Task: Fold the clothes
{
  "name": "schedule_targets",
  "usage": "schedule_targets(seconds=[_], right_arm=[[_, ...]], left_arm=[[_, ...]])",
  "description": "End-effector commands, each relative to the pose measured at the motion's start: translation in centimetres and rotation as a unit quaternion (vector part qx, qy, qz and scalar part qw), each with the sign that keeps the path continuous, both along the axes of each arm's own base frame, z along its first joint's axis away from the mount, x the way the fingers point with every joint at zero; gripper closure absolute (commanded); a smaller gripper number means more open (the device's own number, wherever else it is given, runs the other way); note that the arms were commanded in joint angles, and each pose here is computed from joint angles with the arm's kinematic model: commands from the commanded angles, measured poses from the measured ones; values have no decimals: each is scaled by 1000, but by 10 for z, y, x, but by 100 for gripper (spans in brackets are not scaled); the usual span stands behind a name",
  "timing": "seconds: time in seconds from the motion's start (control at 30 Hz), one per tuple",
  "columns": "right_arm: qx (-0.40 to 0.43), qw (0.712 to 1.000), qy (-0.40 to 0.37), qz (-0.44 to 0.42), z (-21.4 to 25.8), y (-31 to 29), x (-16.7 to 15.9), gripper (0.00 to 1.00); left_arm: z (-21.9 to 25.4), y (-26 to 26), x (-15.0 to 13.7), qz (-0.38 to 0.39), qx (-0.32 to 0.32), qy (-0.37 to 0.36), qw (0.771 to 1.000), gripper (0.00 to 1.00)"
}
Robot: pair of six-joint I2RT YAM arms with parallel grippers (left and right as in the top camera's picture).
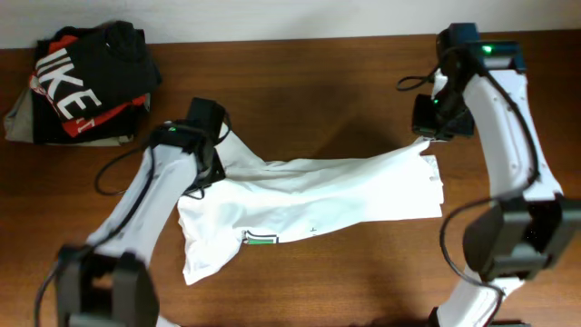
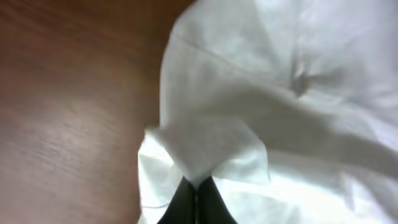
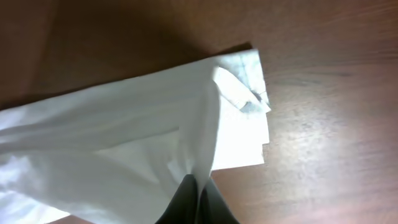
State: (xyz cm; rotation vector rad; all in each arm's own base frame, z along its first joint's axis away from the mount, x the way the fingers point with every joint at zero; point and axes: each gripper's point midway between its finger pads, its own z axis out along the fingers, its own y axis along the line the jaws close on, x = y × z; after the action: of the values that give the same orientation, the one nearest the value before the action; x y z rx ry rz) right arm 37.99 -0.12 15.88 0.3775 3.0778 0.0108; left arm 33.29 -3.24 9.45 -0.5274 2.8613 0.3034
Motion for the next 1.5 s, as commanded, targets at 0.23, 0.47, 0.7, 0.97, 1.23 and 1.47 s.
schedule_targets(seconds=[0.23,0.47,0.7,0.97,1.23,1.47], right_arm=[[-7,999,50,0,-70,-4,24,96],[-7,999,43,0,-70,-4,28,96],[-7,999,36,0,-70,-4,31,96],[26,998,17,-52,-70,7,41,96],[25,998,-6,-51,-78,6,52,96],[19,999,-2,-51,-83,5,50,96]], left_arm=[[-33,35,16,26,68,36,997,88],[12,28,17,-11,48,19,999,1],[-29,-44,-51,-87,-95,147,981,1],[-38,-64,-69,-83,-135,173,972,5],[-37,-92,-82,-84,-130,179,971,16],[-39,-74,-66,-31,-73,135,988,17]])
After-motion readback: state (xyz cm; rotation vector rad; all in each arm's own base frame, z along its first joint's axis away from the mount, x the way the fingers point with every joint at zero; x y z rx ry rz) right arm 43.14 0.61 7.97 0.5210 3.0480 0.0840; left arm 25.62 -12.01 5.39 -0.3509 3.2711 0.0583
